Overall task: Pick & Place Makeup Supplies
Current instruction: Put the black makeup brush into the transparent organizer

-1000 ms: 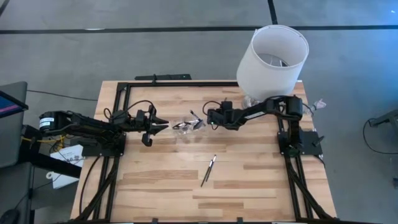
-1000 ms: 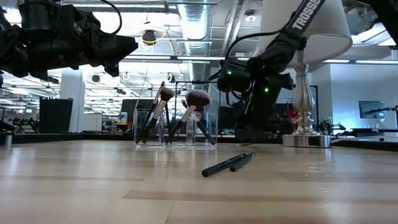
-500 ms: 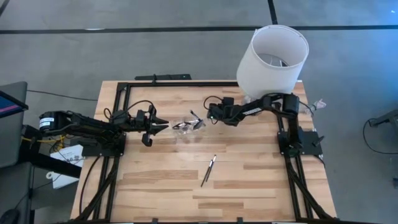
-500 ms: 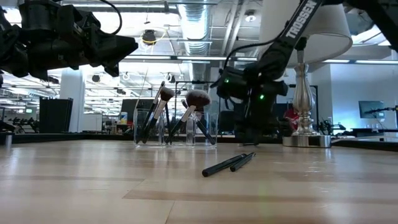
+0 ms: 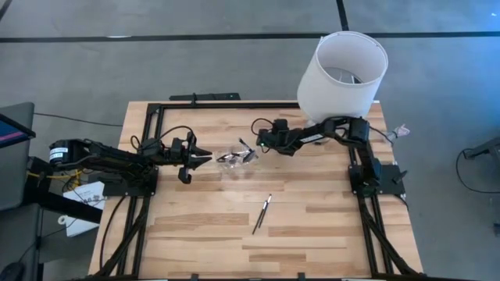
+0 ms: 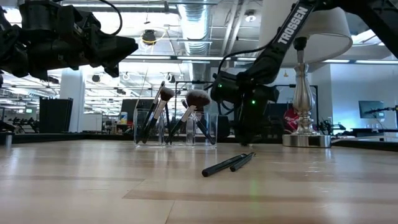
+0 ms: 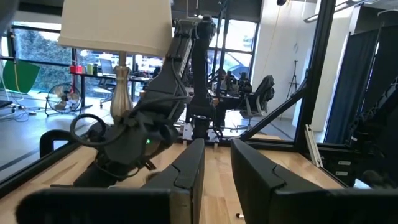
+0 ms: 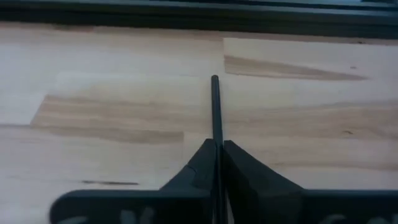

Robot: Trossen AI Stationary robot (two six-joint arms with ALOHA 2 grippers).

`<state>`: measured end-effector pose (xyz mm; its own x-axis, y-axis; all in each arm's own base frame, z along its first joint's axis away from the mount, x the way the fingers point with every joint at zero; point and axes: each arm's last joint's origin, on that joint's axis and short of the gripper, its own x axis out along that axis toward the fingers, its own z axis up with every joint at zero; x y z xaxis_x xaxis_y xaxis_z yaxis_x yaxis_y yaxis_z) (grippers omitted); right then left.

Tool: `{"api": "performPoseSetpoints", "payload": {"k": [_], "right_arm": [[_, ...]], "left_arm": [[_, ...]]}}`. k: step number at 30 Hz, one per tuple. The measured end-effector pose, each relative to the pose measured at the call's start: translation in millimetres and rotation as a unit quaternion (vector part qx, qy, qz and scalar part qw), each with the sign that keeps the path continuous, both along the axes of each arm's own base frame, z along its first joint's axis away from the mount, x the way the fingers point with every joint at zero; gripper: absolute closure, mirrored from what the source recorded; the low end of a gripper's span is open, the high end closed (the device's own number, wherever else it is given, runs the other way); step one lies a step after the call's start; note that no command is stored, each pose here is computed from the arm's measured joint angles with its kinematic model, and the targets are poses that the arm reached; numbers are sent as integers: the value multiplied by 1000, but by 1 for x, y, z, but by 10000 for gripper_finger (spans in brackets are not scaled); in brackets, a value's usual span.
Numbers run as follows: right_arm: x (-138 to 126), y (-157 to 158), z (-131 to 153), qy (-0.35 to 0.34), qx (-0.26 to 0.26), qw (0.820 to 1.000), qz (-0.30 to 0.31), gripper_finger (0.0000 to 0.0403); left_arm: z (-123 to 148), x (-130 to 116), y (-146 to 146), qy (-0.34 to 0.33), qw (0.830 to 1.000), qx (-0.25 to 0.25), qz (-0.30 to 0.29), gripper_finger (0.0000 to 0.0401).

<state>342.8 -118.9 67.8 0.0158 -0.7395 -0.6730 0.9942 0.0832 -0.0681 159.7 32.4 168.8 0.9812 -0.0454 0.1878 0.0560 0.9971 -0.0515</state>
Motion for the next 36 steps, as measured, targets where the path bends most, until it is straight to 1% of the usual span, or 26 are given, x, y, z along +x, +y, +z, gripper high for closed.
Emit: {"api": "performPoseSetpoints", "payload": {"k": [1,4,8,11,14,16,18,20,23,29,32,36], "right_arm": [[0,0,0,4,5,1000,8,393],[0,1,5,7,23,999,25,387],[3,13,14,19,27,997,63,397],[4,26,26,12,45,995,93,394],[6,42,38,-1,62,991,122,396],[8,53,47,-10,59,989,138,399],[9,63,54,-18,50,987,150,397],[10,71,59,-22,43,986,160,396],[11,84,62,-26,40,984,172,399],[9,113,74,-38,39,978,203,398],[7,127,90,-61,27,973,223,400],[1,145,120,-106,12,963,249,399]], "left_arm": [[0,0,0,0,1000,0,0,325],[0,0,0,1,1000,0,0,325],[-2,0,0,8,1000,-3,0,325],[-3,1,-1,19,999,-24,-15,325],[-5,2,-8,31,996,-42,-69,325],[-6,2,-17,39,991,-40,-122,325],[-7,3,-26,42,985,-20,-167,325],[-7,3,-33,36,982,5,-187,325],[-7,3,-41,31,979,22,-202,325],[-7,2,-52,30,972,21,-234,325],[-7,2,-59,31,970,17,-240,325],[-7,2,-64,30,975,11,-222,325]]}}
